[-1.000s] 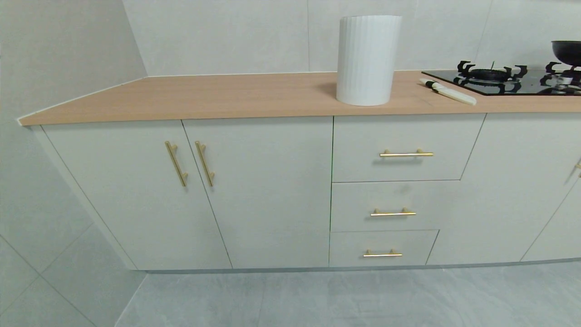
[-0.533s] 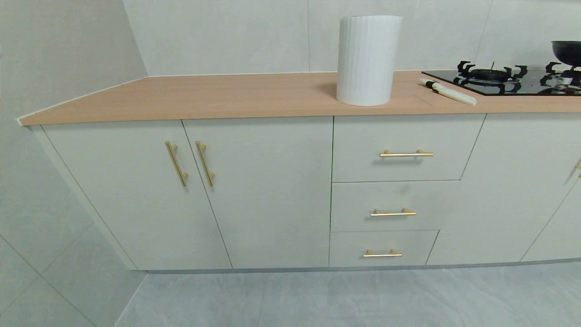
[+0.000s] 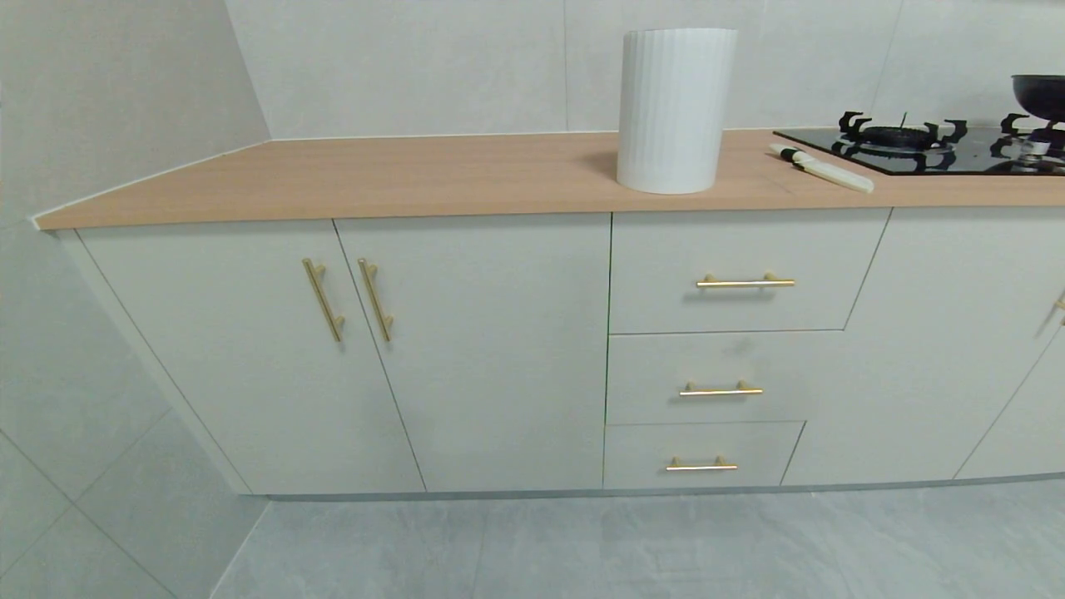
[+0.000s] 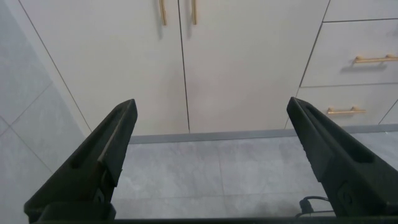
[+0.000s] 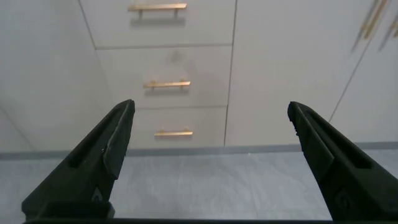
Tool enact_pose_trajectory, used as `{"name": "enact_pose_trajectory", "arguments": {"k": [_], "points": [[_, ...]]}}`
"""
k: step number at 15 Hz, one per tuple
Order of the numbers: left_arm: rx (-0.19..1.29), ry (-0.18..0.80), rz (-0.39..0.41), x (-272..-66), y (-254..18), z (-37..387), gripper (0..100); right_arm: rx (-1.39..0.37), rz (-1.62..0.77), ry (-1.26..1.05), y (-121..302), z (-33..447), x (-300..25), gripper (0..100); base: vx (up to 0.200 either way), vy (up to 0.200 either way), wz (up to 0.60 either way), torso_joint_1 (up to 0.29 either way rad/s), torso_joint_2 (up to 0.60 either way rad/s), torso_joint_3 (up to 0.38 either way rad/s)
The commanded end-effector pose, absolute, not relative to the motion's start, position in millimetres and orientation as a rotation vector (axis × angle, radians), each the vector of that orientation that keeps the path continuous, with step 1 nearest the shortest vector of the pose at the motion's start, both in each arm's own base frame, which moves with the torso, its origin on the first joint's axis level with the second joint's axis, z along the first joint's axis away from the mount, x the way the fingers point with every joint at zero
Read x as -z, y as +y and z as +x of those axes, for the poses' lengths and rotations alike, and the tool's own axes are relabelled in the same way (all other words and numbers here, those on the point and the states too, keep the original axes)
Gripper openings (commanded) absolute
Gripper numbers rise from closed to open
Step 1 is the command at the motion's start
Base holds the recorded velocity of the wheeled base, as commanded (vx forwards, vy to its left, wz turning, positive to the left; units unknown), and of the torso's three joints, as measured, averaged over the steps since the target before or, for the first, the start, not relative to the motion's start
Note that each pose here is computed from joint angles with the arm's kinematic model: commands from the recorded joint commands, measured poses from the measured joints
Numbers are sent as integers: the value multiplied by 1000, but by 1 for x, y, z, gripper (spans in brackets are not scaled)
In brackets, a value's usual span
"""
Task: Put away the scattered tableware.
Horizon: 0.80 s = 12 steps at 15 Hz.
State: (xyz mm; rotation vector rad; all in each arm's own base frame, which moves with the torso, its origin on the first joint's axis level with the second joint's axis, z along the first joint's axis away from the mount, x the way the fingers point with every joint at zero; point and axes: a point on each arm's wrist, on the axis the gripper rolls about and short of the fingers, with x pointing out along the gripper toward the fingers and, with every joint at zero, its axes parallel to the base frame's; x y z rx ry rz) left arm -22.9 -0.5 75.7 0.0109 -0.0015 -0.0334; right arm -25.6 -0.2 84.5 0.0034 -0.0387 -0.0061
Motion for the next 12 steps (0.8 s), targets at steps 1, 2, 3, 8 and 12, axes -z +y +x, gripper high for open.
{"name": "enact_pose_trajectory", "arguments": {"k": [1,2,3,8,12], "points": [[34,0,11,-75,0,-23,100,-20,3,-32,0,-24,-81,100,0,0,0,0,0,0],[34,0,11,-75,0,-23,100,-29,1,-3,1,-23,-76,100,0,0,0,0,0,0],[34,-2,11,-76,0,-23,100,-29,2,-2,1,-23,-76,100,0,0,0,0,0,0],[34,0,11,-75,0,-23,100,-25,3,-1,0,-23,-76,100,0,0,0,0,0,0],[34,0,12,-76,0,-23,100,-26,8,-1,1,-23,-76,100,0,0,0,0,0,0]]}}
